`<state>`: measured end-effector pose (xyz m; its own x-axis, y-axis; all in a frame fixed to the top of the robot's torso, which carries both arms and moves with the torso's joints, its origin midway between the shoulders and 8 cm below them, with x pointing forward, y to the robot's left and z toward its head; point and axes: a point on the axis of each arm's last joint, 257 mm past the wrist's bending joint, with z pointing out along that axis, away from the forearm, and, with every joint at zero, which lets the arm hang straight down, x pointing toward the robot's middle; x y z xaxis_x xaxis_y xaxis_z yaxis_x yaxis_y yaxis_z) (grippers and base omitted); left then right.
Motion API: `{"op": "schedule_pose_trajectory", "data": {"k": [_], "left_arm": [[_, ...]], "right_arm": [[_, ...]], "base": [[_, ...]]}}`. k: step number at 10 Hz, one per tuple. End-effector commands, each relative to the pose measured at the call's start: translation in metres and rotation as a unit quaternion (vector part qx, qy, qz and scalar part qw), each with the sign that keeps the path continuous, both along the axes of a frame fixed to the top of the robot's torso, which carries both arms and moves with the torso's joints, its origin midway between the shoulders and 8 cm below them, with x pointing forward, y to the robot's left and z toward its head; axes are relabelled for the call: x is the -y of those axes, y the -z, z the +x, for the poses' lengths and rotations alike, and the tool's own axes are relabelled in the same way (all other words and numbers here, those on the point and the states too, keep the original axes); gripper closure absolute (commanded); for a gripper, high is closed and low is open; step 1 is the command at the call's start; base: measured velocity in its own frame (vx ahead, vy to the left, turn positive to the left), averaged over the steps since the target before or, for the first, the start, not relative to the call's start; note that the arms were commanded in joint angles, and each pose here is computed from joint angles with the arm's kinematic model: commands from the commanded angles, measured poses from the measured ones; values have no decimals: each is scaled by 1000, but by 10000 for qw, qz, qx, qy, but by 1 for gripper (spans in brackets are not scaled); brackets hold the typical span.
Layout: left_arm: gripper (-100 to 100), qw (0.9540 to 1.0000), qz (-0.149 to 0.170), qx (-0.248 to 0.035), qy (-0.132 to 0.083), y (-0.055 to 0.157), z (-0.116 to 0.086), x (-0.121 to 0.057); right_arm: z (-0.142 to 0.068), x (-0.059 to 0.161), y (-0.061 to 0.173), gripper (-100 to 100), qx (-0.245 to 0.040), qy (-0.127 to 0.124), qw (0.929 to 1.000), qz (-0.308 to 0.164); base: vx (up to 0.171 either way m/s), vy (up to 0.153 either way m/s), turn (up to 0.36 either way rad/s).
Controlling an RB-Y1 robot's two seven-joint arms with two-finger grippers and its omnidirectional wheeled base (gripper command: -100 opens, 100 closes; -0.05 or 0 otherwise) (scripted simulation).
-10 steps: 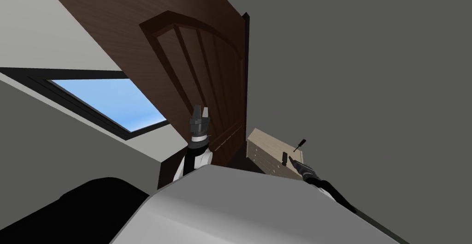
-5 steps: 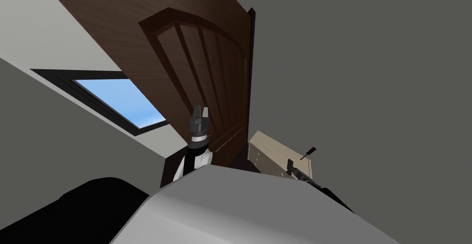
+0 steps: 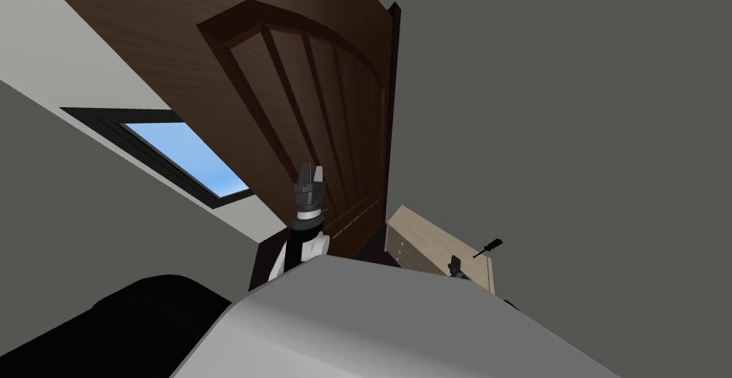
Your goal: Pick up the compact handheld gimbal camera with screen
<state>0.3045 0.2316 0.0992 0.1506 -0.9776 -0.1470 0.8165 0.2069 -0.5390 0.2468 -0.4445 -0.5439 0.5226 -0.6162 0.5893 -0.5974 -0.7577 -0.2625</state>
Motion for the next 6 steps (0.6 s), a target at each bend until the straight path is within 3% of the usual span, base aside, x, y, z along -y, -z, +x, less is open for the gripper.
{"op": "schedule_pose_trajectory", "data": {"k": [1,3,4,5,6], "left_arm": [[0,10000,0,0,0,0,0,0],[0,10000,0,0,0,0,0,0],[0,10000,0,0,0,0,0,0],[0,10000,0,0,0,0,0,0],[0,10000,0,0,0,0,0,0]], "right_arm": [[-13,-4,10,-100,-165,126,9995,228],[-14,-6,11,-100,-183,137,9994,248],[-15,-7,12,0,-197,147,9993,272],[-6,-13,16,-100,-192,102,9994,266],[3,-20,20,-100,-190,53,9995,265]], "base": [[65,-16,49],[42,-3,22],[0,0,0],[-7,-7,-44],[-14,-16,-82]]}}
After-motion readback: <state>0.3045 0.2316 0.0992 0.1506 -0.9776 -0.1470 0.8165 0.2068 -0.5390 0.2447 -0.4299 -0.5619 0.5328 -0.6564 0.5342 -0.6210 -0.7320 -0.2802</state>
